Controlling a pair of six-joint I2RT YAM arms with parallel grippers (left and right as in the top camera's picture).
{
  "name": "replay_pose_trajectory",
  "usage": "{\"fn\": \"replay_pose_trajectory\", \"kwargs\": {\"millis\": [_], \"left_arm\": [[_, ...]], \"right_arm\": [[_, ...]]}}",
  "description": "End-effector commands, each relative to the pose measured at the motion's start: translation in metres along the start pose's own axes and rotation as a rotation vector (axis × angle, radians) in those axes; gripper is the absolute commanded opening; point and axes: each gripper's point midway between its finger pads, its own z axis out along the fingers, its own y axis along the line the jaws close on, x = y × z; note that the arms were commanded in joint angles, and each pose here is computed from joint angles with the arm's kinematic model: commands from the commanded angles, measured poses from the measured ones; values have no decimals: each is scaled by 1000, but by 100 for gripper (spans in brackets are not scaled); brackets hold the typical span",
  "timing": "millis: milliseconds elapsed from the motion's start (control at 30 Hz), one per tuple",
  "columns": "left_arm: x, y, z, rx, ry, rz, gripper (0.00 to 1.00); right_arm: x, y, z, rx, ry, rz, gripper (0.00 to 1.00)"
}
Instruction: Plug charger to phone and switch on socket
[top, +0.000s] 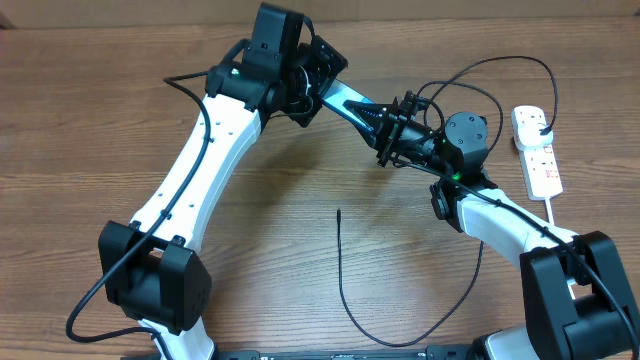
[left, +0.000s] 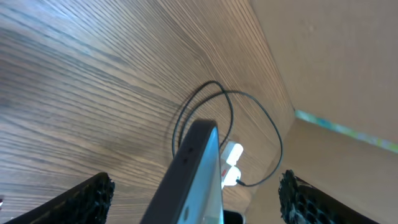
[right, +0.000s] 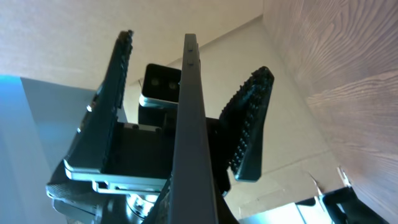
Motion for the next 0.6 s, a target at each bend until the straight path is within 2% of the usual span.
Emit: {"fn": "replay_pose_trajectory", "kwargs": {"millis": [0, 233, 333, 567], "left_arm": [[7, 8, 11, 2, 63, 12, 87], [2, 6, 11, 20, 51, 40, 85], [1, 6, 11, 22, 50, 39, 80], [0, 5, 11, 23, 49, 35, 78]], "right_arm": [[-2, 15, -1, -29, -5, 117, 4], [-7, 15, -5, -24, -12, 123, 4], [-9, 14, -6, -21, -18, 128, 4], [-12, 9, -6, -3, -34, 152, 4]]}}
